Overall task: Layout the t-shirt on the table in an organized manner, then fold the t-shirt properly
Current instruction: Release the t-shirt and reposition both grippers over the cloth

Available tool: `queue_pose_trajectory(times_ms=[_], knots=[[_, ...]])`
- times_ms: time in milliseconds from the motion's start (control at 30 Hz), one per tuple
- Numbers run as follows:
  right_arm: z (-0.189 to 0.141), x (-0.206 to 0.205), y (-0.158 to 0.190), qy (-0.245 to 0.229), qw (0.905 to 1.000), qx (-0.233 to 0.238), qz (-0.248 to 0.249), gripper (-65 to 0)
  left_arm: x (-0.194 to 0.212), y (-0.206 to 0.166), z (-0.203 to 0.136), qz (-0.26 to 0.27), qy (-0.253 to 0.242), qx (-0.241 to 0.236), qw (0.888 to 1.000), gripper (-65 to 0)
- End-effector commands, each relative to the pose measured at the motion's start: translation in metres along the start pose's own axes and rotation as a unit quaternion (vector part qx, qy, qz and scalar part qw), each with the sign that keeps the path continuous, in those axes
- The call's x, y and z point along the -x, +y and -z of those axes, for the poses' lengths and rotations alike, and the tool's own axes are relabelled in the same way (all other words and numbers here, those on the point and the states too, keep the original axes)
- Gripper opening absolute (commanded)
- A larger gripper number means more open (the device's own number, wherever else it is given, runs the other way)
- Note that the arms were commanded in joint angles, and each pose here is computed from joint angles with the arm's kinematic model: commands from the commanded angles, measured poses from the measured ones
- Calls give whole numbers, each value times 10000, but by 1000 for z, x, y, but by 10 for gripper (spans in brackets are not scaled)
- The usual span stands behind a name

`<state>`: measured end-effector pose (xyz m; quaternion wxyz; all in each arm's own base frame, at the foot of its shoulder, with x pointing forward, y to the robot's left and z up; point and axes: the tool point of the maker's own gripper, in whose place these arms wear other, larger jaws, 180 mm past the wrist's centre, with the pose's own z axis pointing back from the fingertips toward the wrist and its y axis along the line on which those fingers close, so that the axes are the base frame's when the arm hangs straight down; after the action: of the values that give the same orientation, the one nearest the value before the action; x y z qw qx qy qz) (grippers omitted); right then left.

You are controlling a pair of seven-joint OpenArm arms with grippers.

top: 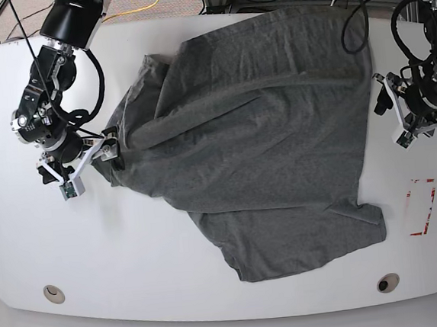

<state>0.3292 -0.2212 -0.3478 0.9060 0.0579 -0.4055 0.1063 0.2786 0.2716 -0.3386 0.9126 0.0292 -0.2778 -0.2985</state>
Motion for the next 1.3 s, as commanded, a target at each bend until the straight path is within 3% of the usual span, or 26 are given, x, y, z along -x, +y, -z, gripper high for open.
queue_pose_trajectory(times_ms=[0,400,667,867,1100,1267], knots=[[6,-19,-5,-361,9993,-47,91,0,-25,-4,-11,280,-394,-15,9988,-290],[49,-34,-22,-557,9952,-352,726,0,-35,-78,-10,385,-605,616,9955,-290],[66,-33,-23,-439,9927,-514,1002,0,-18,-114,-5,461,-396,1059,9925,-294],[70,-32,-14,-363,9934,-621,888,0,6,-141,-1,438,-87,1426,9888,-369],[79,-29,11,-178,9942,-874,602,0,26,-149,2,534,233,1426,9881,-387],[81,-20,22,-153,9927,-975,688,-111,33,-142,6,701,431,1156,9899,-382]])
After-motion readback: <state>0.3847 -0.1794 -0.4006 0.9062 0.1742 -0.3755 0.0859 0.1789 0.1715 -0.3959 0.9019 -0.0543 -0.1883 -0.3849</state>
